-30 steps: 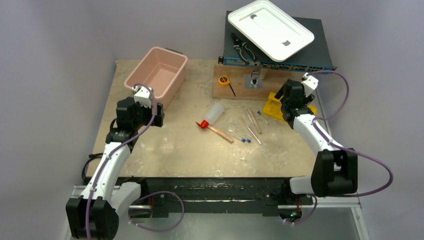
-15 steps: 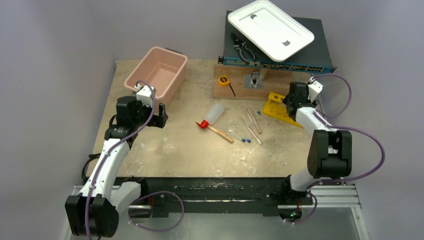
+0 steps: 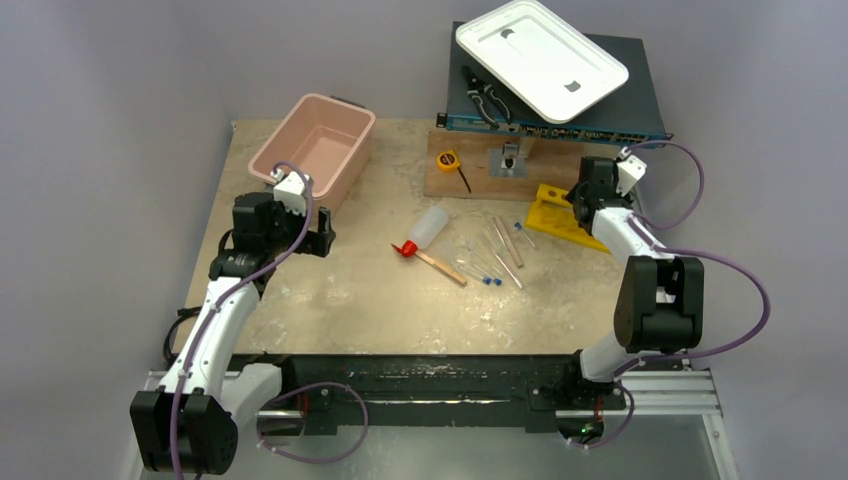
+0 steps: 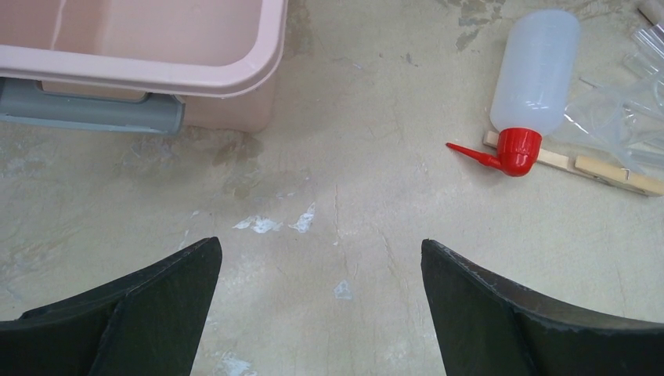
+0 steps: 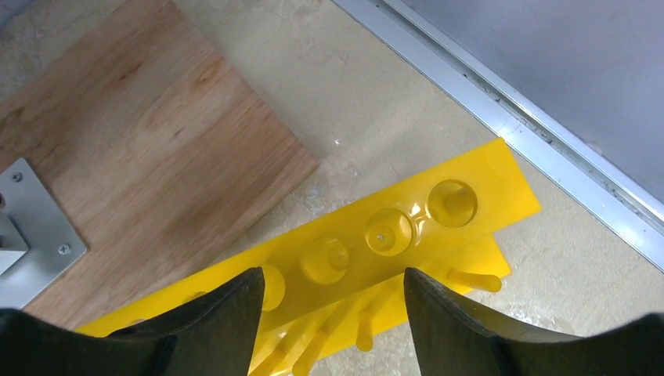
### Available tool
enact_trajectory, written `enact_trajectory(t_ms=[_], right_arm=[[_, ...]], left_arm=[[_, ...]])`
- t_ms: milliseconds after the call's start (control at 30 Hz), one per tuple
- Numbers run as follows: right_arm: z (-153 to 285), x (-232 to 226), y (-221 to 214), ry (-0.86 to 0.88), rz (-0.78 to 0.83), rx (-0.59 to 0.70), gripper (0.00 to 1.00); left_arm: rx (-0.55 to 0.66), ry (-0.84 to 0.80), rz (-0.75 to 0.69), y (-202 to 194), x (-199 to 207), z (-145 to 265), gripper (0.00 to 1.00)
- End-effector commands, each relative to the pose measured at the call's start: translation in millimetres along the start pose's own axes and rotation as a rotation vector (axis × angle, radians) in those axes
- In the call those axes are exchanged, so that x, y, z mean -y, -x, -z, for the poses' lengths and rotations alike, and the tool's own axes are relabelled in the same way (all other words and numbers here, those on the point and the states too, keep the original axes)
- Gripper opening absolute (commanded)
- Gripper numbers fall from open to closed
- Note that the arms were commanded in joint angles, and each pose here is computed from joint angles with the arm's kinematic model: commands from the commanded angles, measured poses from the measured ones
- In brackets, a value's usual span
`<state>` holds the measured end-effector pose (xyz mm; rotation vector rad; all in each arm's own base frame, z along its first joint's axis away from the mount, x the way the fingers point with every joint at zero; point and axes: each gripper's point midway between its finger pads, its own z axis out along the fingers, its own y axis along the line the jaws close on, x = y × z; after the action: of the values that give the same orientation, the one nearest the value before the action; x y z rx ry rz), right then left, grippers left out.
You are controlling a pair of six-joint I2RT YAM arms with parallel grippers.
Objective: Organize the chemistry lab equipment
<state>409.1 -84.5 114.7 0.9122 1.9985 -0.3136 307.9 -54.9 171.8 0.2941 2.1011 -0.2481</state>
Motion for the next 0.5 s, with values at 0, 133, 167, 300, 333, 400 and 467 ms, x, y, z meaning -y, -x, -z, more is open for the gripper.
enact_trajectory(t_ms=[0,133,167,300,333,400,467], right_arm=[[2,0,3,-0.013,-0.037,0.003,0.64],[0,5,-7,-0.025,-0.044,-0.011,0.62],[0,6,-9,-0.028,-0.047,-0.015,0.62],[-3,7,-20,-0.029,-0.055,-0.041,0.55],[-4,6,-22,-0.025,-0.06,-0.047,0.54],[-4,5,-27,-0.018,-0.067,-0.061,0.5],[-4,4,-34,-0.006,-0.074,-0.079,0.47]], left_arm=[[0.028,-0.001,-0.026,7,-2,2,0.98],[0.021,-0.002,-0.033,3,-2,0,0.98],[0.021,-0.001,-0.035,3,-3,0,0.98],[0.02,-0.003,-0.036,2,-2,1,0.98],[0.02,-0.002,-0.038,2,-2,1,0.98],[0.021,-0.003,-0.041,2,-2,2,0.98],[0.02,-0.002,-0.043,2,-2,2,0.98]])
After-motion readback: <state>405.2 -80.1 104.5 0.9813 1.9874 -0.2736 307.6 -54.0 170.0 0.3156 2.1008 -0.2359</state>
